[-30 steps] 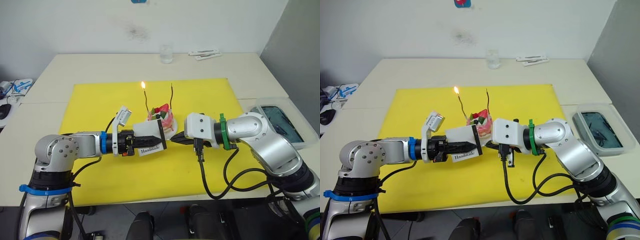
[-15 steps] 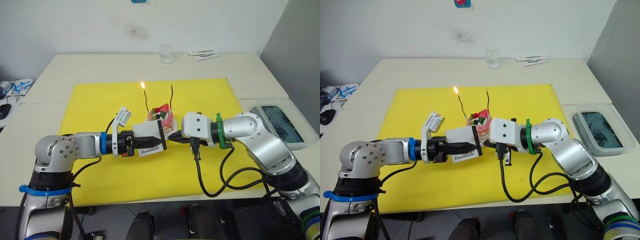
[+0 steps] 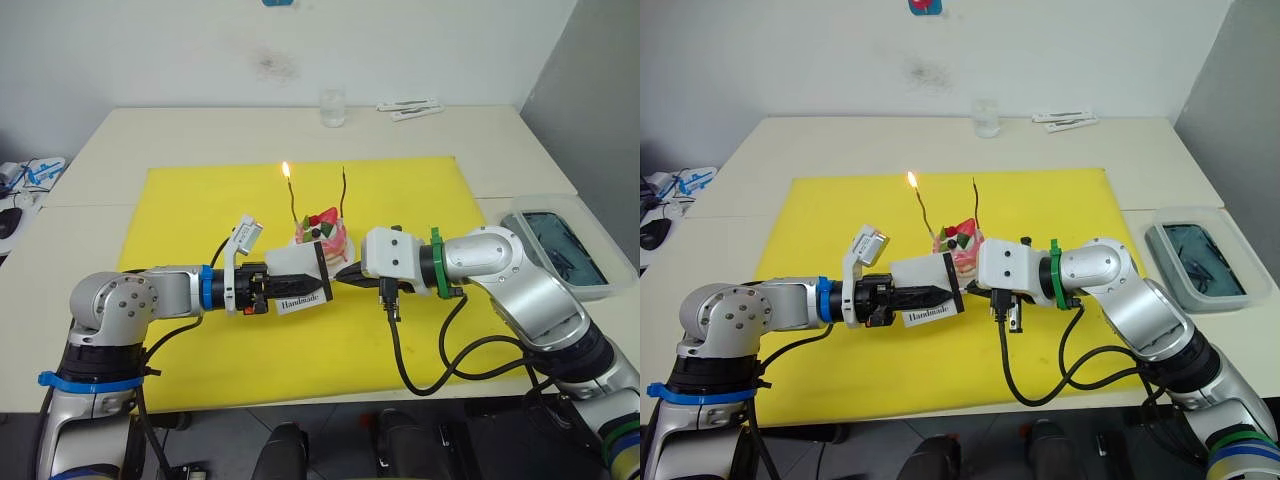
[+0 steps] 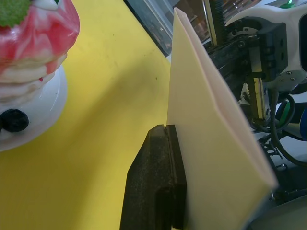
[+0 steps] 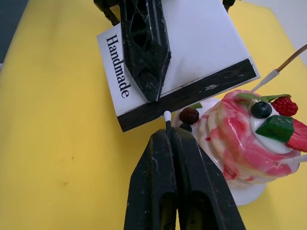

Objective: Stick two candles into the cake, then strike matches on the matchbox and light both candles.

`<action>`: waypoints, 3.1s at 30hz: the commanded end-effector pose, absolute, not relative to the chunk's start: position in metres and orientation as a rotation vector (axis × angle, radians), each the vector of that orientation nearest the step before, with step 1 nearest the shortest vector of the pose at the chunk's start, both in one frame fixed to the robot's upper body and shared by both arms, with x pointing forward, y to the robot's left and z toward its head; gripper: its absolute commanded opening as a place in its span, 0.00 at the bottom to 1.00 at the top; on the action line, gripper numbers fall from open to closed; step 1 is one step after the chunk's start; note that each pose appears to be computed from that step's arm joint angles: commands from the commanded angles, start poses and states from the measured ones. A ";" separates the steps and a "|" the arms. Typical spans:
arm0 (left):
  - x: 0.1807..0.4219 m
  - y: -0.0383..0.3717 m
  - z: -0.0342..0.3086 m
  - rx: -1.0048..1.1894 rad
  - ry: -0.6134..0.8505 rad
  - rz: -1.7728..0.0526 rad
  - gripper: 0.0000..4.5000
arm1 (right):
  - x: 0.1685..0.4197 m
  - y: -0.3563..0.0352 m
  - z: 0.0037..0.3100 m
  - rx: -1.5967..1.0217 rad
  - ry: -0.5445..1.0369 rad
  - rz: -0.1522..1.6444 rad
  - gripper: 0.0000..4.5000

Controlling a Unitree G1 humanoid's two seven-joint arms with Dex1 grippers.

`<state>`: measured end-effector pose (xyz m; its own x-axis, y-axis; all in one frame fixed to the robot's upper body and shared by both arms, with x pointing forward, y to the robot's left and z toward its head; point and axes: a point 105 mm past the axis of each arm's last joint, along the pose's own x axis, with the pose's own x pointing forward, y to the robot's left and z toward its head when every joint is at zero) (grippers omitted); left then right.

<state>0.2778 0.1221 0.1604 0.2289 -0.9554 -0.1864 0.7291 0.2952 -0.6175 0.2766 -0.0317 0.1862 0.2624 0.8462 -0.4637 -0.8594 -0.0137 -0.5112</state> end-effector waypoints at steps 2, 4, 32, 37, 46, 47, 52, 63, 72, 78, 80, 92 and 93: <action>0.276 0.123 0.168 -0.416 0.567 -1.233 0.00 | 0.269 -0.032 0.200 -0.838 -0.030 1.364 0.01; 0.276 0.122 0.168 -0.416 0.568 -1.236 0.00 | 0.268 -0.031 0.200 -0.832 -0.032 1.366 0.01; 0.273 0.119 0.170 -0.427 0.566 -1.259 0.00 | 0.276 -0.024 0.184 -0.852 -0.008 1.365 0.01; 0.272 0.118 0.172 -0.431 0.560 -1.269 0.00 | 0.276 -0.023 0.181 -0.862 -0.002 1.369 0.01; 0.283 0.120 0.194 -0.497 0.475 -1.257 0.00 | 0.251 -0.026 0.140 -0.932 0.112 1.496 0.01; 0.286 0.123 0.198 -0.508 0.459 -1.243 0.00 | 0.246 -0.027 0.138 -0.930 0.117 1.512 0.01; 0.291 0.136 0.205 -0.489 0.439 -1.182 0.00 | 0.247 -0.028 0.153 -0.899 0.087 1.492 0.01; 0.263 0.142 0.181 -0.410 0.557 -1.179 0.00 | 0.261 -0.042 0.191 -0.823 0.052 1.390 0.01; 0.250 0.154 0.149 -0.311 0.636 -1.139 0.00 | 0.286 -0.059 0.232 -0.735 0.007 1.236 0.01; 0.249 0.144 0.143 -0.303 0.627 -1.186 0.00 | 0.317 -0.062 0.253 -0.740 -0.054 1.111 0.01; 0.249 0.143 0.143 -0.302 0.622 -1.192 0.00 | 0.326 -0.061 0.256 -0.750 -0.073 1.075 0.01; 0.251 0.137 0.145 -0.306 0.608 -1.216 0.00 | 0.356 -0.053 0.278 -0.790 -0.175 0.989 0.01; 0.251 0.137 0.145 -0.307 0.607 -1.216 0.00 | 0.356 -0.051 0.279 -0.790 -0.180 0.992 0.01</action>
